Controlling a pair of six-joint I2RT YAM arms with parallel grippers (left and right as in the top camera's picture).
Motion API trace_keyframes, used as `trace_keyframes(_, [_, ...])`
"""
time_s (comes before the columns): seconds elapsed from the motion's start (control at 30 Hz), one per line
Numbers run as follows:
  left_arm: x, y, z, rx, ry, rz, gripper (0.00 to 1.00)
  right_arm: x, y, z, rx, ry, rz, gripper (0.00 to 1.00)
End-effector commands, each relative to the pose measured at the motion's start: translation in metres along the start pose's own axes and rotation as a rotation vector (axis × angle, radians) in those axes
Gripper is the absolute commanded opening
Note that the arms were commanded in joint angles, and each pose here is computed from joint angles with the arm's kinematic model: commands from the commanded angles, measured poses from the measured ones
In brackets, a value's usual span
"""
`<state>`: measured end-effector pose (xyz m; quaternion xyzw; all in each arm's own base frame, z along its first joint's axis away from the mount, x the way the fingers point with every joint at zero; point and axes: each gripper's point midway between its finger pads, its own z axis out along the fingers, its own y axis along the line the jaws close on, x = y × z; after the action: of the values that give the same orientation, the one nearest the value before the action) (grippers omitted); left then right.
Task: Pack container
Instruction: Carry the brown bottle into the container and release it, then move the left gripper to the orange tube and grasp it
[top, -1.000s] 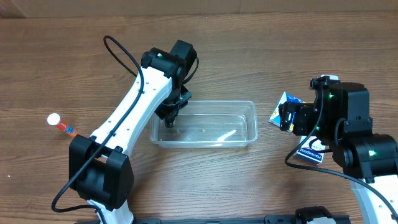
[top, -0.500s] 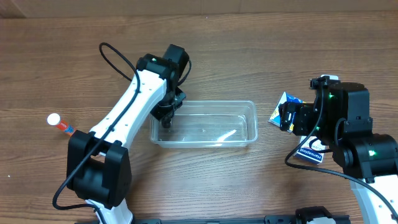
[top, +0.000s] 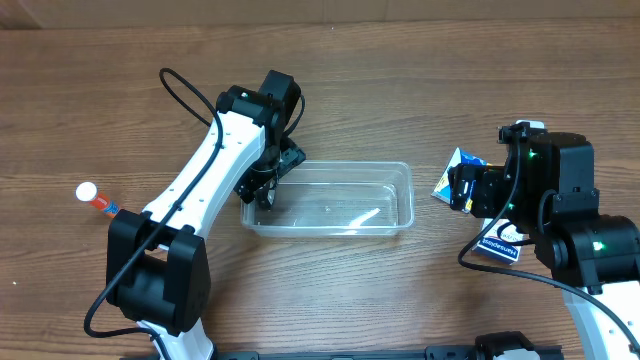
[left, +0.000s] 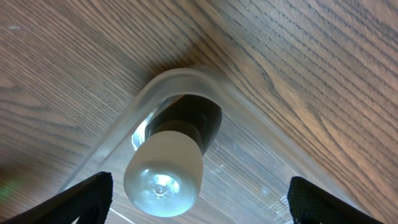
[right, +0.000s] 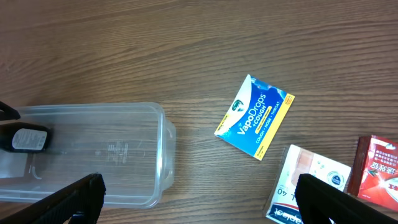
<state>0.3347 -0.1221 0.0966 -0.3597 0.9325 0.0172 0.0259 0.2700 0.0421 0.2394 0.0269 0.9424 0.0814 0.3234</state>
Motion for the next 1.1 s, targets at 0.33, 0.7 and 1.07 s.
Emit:
trace_keyframes(0.33, [-0.023,0.001,-0.085,0.075,-0.149,0.130,1.00,-0.011,0.003,-0.009,-0.009,-0.039,-0.001,1.00])
trace_keyframes(0.7, [-0.067,0.133,-0.195,0.081,-0.412,0.227,1.00,-0.011,0.003,-0.009,-0.009,-0.040,-0.001,1.00])
trace_keyframes(1.07, [-0.134,0.231,-0.148,0.085,-0.241,-0.104,1.00,-0.011,0.004,-0.009,-0.010,-0.040,-0.001,1.00])
